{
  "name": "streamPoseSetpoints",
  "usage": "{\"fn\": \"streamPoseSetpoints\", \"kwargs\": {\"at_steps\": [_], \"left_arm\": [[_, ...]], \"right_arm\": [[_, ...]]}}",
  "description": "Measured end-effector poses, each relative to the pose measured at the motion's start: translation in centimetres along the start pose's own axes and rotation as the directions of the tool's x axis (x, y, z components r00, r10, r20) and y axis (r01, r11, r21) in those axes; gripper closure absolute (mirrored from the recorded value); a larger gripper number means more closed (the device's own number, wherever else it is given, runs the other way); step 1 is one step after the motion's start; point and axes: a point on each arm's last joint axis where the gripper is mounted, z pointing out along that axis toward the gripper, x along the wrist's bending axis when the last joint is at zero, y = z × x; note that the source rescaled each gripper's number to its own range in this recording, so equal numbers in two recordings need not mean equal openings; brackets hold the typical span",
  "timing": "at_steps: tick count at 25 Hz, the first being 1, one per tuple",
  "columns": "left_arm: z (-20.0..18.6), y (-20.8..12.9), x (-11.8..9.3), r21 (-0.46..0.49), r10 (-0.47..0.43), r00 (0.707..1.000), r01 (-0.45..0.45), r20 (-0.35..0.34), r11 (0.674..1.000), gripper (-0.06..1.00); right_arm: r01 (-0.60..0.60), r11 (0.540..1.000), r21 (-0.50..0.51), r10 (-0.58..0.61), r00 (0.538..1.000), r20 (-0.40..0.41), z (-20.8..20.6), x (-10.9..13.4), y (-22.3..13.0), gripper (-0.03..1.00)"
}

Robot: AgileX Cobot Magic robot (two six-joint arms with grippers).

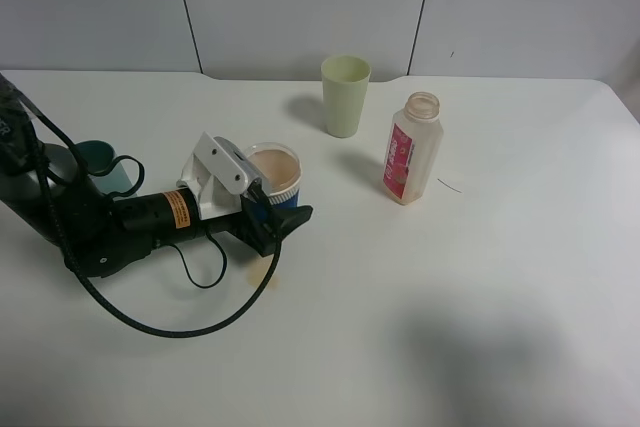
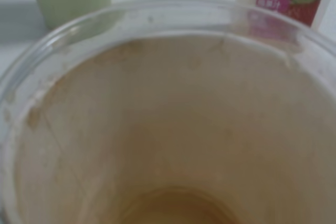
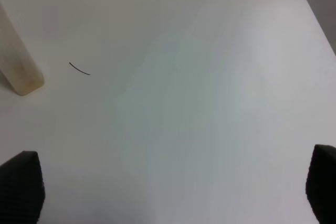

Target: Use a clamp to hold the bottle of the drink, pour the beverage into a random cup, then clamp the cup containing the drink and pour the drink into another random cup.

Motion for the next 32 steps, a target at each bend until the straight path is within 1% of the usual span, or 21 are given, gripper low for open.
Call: {"fn": "streamPoseSetpoints", "kwargs": {"at_steps": [2,5,10,15,17,20,22,23,24,27,28,32], "left_arm": [[0.0,0.0,0.0,0.000,0.000,1.000,0.000,0.000,1.000,0.26],[0.0,0.0,0.0,0.000,0.000,1.000,0.000,0.000,1.000,0.22],[-0.2,0.2,0.0,-0.003,0.001,1.000,-0.001,-0.002,1.000,0.22],[-2.0,1.5,-0.7,-0.020,0.005,1.000,-0.006,-0.012,1.000,0.22],[-3.4,2.0,-1.1,-0.020,-0.002,1.000,0.001,-0.029,1.000,0.22],[-4.3,2.1,-1.4,-0.016,-0.009,0.999,0.008,-0.041,1.000,0.22],[-5.7,2.5,-1.7,-0.018,-0.017,0.998,0.016,-0.063,1.000,0.22],[-7.1,3.0,-2.1,-0.030,-0.025,0.996,0.022,-0.091,0.999,0.22],[-7.8,3.3,-2.3,-0.037,-0.027,0.994,0.023,-0.103,0.999,0.22],[-10.0,4.3,-2.9,-0.062,-0.022,0.991,0.014,-0.133,0.998,0.22],[-11.1,5.0,-3.2,-0.049,-0.009,0.988,0.002,-0.154,0.999,0.22],[-11.9,5.8,-3.2,-0.039,0.001,0.985,-0.007,-0.172,0.999,0.22]], "right_arm": [[0.000,1.000,0.000,0.000,1.000,0.000,0.0,0.0,0.0,-0.03],[0.000,1.000,0.000,0.000,1.000,0.000,0.0,0.0,0.0,-0.03],[0.000,1.000,0.000,0.000,1.000,0.000,0.0,0.0,0.0,-0.03],[0.000,1.000,0.000,0.000,1.000,0.000,0.0,0.0,0.0,-0.03],[0.000,1.000,0.000,0.000,1.000,0.000,0.0,0.0,0.0,-0.03],[0.000,1.000,0.000,0.000,1.000,0.000,0.0,0.0,0.0,-0.03],[0.000,1.000,0.000,0.000,1.000,0.000,0.0,0.0,0.0,-0.03],[0.000,1.000,0.000,0.000,1.000,0.000,0.0,0.0,0.0,-0.03],[0.000,1.000,0.000,0.000,1.000,0.000,0.0,0.0,0.0,-0.03],[0.000,1.000,0.000,0.000,1.000,0.000,0.0,0.0,0.0,-0.03],[0.000,1.000,0.000,0.000,1.000,0.000,0.0,0.0,0.0,-0.03],[0.000,1.000,0.000,0.000,1.000,0.000,0.0,0.0,0.0,-0.03]]}}
